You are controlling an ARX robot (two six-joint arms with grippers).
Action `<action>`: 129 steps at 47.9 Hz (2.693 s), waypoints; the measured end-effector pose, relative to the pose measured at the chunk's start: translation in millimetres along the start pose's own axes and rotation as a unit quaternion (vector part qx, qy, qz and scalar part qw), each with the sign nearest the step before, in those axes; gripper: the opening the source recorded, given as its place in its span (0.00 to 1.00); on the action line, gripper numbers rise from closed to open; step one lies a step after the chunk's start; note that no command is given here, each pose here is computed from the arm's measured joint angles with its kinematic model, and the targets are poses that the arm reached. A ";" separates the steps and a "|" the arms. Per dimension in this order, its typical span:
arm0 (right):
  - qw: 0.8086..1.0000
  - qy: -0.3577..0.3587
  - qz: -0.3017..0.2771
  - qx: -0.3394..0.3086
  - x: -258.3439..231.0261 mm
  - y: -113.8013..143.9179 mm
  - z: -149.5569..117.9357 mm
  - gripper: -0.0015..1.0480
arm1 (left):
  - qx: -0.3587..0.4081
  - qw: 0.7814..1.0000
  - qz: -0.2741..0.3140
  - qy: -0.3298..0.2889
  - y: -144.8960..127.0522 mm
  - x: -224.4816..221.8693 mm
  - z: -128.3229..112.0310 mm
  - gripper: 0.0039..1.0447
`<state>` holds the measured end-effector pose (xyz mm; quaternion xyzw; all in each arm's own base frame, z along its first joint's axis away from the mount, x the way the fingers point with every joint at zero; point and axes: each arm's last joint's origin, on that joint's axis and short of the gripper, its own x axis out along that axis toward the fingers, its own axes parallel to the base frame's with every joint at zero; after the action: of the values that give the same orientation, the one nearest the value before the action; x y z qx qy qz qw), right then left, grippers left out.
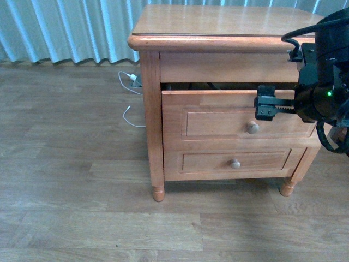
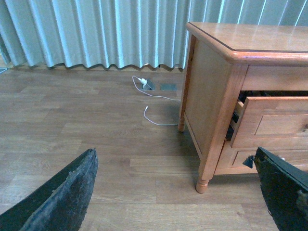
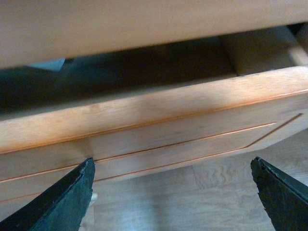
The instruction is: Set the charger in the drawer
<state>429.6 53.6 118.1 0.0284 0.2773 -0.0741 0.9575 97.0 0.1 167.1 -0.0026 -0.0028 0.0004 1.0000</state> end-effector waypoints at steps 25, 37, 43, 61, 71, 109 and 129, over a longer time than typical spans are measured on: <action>0.995 -0.065 -0.038 0.059 16.0 9.5 13.5 0.92 | 0.000 1.000 0.000 0.000 0.0 0.0 0.0 0.95; 0.994 -0.075 -0.036 0.073 16.1 10.7 14.6 0.92 | 0.000 1.000 0.000 0.000 0.0 0.0 0.0 0.95; 0.993 -0.076 -0.028 0.088 16.9 9.7 14.7 0.92 | 0.000 1.000 0.000 0.000 0.0 0.0 0.0 0.95; 0.993 -0.067 0.019 0.094 15.5 4.0 14.0 0.92 | 0.000 1.000 0.000 0.000 0.0 0.0 0.0 0.95; 0.986 -0.091 0.126 0.065 -36.4 1.9 21.6 0.92 | 0.000 1.000 0.000 0.000 0.0 0.0 0.0 0.95; 0.965 -0.176 0.195 0.002 -290.3 -79.4 -39.8 0.92 | 0.000 1.000 0.000 0.000 0.0 0.0 0.0 0.95; 0.966 -0.223 0.131 0.016 -303.4 -100.2 -52.2 0.89 | 0.000 1.000 0.000 0.000 0.0 0.0 0.0 0.95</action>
<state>132.8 -2.2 235.1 0.0622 0.0494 0.0431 0.9959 97.0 0.1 167.1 -0.0026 -0.0026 0.0004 1.0000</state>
